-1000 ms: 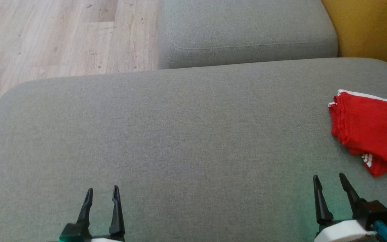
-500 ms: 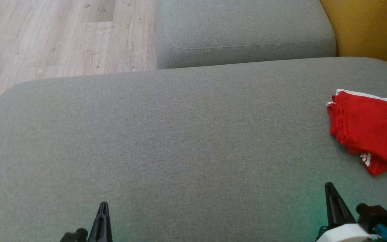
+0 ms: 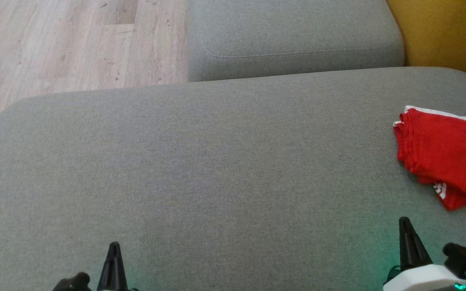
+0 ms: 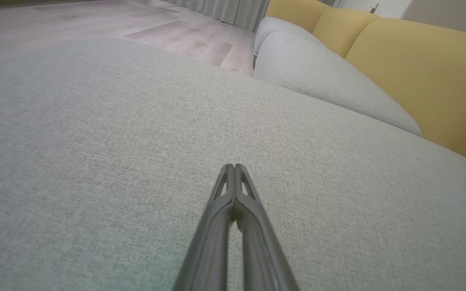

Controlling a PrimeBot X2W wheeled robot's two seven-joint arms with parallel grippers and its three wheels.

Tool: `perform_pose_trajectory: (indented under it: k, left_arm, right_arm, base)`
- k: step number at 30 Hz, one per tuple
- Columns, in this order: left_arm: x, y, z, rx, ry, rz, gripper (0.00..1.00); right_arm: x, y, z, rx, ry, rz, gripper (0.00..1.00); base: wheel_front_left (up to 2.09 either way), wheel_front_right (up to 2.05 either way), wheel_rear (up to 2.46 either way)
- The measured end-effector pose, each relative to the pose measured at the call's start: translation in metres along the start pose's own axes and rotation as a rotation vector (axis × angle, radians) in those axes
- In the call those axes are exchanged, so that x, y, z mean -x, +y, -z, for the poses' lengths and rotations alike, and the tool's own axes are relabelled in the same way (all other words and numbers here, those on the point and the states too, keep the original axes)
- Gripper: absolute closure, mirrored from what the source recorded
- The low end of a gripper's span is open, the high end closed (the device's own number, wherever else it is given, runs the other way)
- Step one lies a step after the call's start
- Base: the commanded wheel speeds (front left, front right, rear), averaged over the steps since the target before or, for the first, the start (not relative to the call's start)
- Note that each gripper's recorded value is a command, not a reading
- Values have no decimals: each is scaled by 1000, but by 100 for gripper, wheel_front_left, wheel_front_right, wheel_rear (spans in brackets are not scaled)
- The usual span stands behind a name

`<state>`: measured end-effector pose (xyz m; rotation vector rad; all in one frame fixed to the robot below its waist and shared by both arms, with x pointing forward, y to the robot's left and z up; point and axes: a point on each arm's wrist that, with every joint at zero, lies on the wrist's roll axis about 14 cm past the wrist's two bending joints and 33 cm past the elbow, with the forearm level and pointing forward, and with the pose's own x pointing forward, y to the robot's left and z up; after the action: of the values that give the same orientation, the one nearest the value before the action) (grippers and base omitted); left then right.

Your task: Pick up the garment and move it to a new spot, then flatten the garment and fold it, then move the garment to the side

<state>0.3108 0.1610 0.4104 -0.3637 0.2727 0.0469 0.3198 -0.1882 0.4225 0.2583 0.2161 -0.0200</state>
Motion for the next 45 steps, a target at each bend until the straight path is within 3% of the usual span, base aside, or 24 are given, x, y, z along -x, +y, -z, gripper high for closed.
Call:
perform_pose_trajectory:
  k: [45]
  left_arm:
    - [-20, 7, -26, 515, -4, -15, 100]
  right_arm:
    - [-17, -9, -22, -559, -34, 52, 100]
  base:
    - [0, 0, 0]
